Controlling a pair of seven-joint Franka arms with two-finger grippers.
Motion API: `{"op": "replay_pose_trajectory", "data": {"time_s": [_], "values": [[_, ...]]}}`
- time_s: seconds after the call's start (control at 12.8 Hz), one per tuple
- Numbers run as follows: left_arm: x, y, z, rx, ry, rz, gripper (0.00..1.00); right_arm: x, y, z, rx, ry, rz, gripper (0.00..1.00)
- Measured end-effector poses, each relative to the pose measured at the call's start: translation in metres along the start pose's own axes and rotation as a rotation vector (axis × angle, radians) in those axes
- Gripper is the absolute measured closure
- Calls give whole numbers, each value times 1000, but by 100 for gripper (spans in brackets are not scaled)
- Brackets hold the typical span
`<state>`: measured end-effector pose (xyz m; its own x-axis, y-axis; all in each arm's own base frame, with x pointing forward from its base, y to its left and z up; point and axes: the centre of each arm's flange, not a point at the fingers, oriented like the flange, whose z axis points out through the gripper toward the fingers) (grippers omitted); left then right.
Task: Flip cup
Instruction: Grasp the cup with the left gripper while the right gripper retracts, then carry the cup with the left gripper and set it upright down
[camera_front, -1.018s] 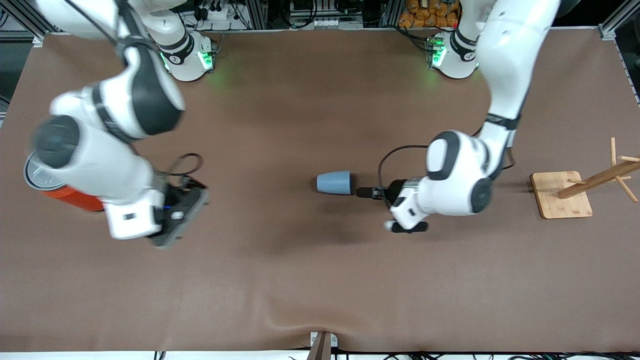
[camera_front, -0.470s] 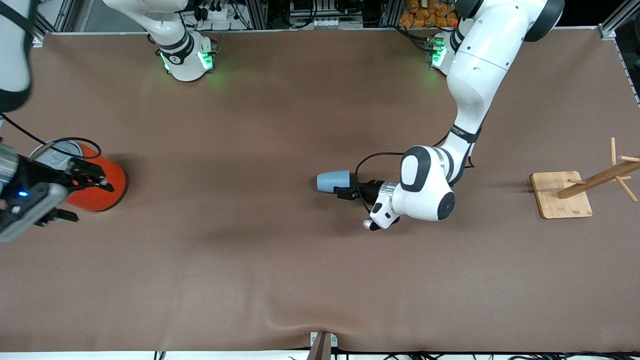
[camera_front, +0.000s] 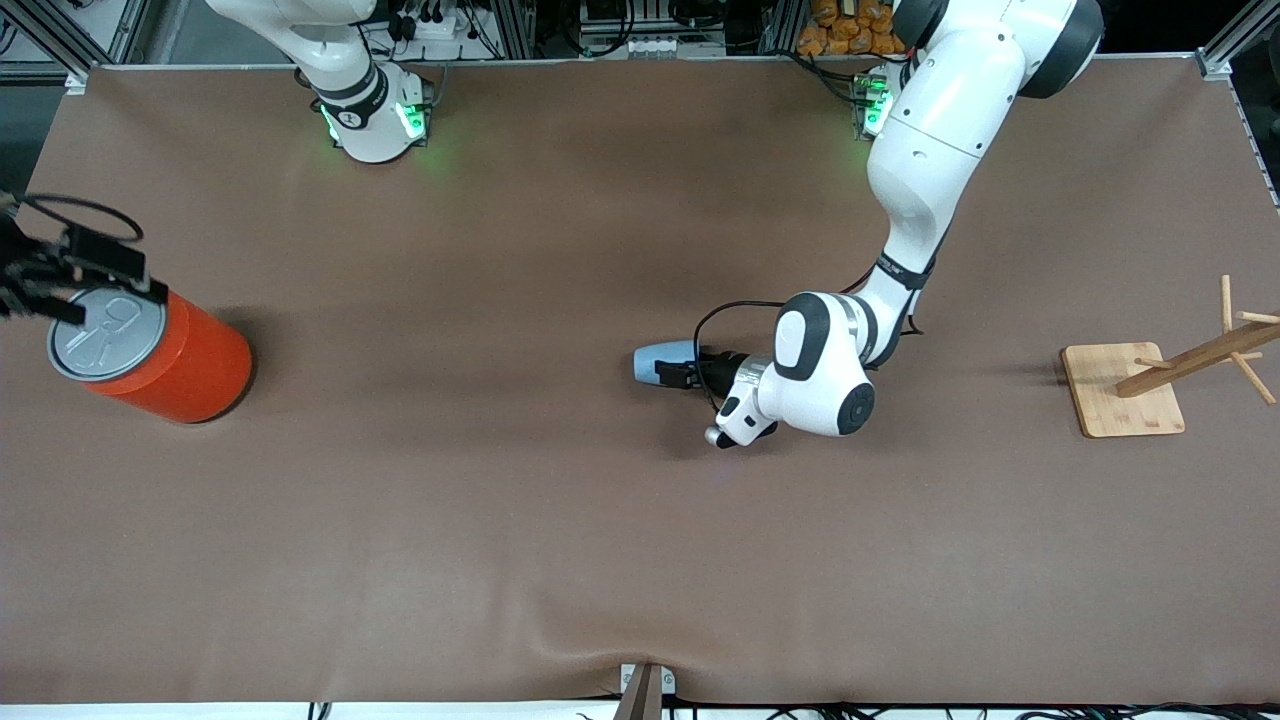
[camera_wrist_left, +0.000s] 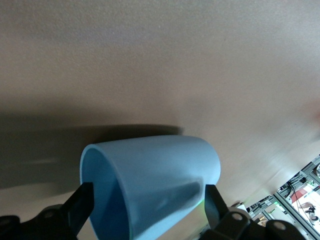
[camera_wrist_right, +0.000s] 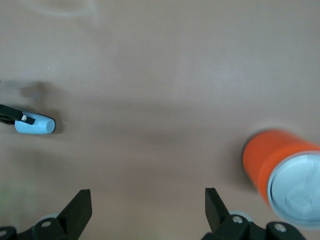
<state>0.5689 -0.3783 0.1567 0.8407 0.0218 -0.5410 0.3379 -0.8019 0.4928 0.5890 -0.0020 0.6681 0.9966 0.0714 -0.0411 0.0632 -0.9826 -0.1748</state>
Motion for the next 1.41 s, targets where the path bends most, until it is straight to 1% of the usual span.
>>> {"op": "replay_pose_trajectory", "data": {"time_s": [0.08, 0.16, 0.31, 0.39, 0.47, 0.55, 0.7, 0.78, 0.94, 1.02, 1.1, 1.25, 1.41], "values": [[1, -1, -1, 0, 2, -1, 4, -14, 2, -6, -17, 1, 38, 0], [1, 0, -2, -5, 4, -2, 12, -26, 3, -8, -26, 1, 86, 0], [1, 4, -6, -14, 8, 2, 38, -45, 1, -5, -32, 16, 188, 0], [2, 5, -6, -15, 9, 3, 43, -51, -1, 2, -33, 24, 216, 0], [2, 5, -6, -15, 9, 3, 44, -57, -3, 8, -33, 21, 226, 0], [2, 5, -7, -15, 10, 3, 53, -61, -6, 13, -33, 11, 226, 0], [2, 5, -8, -17, 13, -4, 79, -67, -11, 15, -35, -4, 216, 0], [2, 8, -10, -22, 14, -14, 88, -67, -11, 13, -40, 1, 217, 0], [3, 10, -26, -24, 43, -13, 89, -66, -6, 4, -79, 23, 223, 0], [9, 7, -45, -8, 83, -4, 90, -66, -5, 1, -89, 30, 225, 0], [14, 3, -76, 36, 140, 21, 91, -65, -3, 0, -92, 33, 227, 0], [15, -3, -144, 160, 265, 87, 95, -64, -3, 0, -95, 32, 228, 0], [13, -15, -209, 287, 378, 127, 95, -64, -2, 0, -95, 32, 228, 0]]}}
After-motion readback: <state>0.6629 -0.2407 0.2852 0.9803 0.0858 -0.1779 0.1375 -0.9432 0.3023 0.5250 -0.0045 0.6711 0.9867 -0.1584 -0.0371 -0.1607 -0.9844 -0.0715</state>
